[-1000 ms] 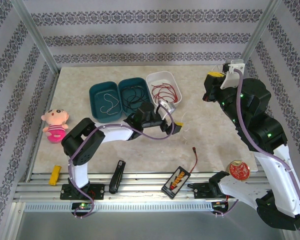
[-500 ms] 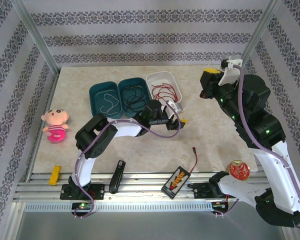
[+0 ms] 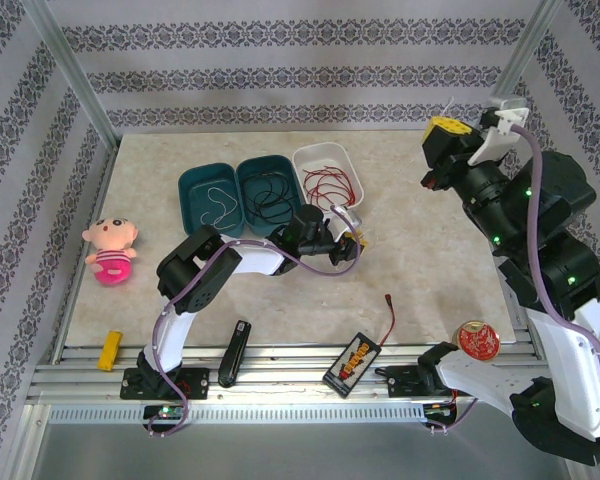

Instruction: Untangle the cables

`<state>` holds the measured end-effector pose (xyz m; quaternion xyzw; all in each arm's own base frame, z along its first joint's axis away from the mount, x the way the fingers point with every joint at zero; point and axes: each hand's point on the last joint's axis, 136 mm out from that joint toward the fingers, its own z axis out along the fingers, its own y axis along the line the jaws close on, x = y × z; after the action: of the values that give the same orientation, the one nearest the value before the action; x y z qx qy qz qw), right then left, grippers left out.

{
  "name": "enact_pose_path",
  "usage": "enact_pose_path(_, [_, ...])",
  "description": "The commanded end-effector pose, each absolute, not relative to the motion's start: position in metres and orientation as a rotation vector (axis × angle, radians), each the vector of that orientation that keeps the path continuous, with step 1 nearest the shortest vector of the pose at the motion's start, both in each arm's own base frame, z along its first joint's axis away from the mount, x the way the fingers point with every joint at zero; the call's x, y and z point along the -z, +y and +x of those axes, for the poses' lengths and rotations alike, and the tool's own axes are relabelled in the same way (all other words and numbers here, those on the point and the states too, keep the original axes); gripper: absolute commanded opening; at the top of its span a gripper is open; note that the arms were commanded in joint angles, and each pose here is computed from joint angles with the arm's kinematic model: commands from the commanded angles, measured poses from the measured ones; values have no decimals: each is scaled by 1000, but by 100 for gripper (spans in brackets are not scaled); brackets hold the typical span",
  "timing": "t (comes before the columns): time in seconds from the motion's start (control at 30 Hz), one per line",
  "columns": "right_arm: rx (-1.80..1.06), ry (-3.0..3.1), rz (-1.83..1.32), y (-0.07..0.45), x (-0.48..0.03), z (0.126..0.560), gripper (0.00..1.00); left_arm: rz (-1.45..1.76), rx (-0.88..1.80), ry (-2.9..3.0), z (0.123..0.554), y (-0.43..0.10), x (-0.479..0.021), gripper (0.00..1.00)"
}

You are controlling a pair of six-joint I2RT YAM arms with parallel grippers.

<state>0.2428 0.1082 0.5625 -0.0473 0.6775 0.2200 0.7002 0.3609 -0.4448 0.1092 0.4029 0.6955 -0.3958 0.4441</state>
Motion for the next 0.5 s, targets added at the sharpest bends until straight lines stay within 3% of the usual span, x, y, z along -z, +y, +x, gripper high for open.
enact_pose_path(0.0, [-500,1383,-118,101,-599,223,0,983,984,1805,361,-437,-90,30])
enact_pose_path(0.07, [-503,1345,-118,98,-608,218,0,976,982,1819,361,-436,-86,27])
enact_pose_path(0.27, [-498,1230,-98,85,-635,200,0,967,973,1872,363,-433,-72,2])
enact_pose_path(0.47, [-452,1163,-77,71,-651,187,0,926,973,1925,366,-424,-62,0])
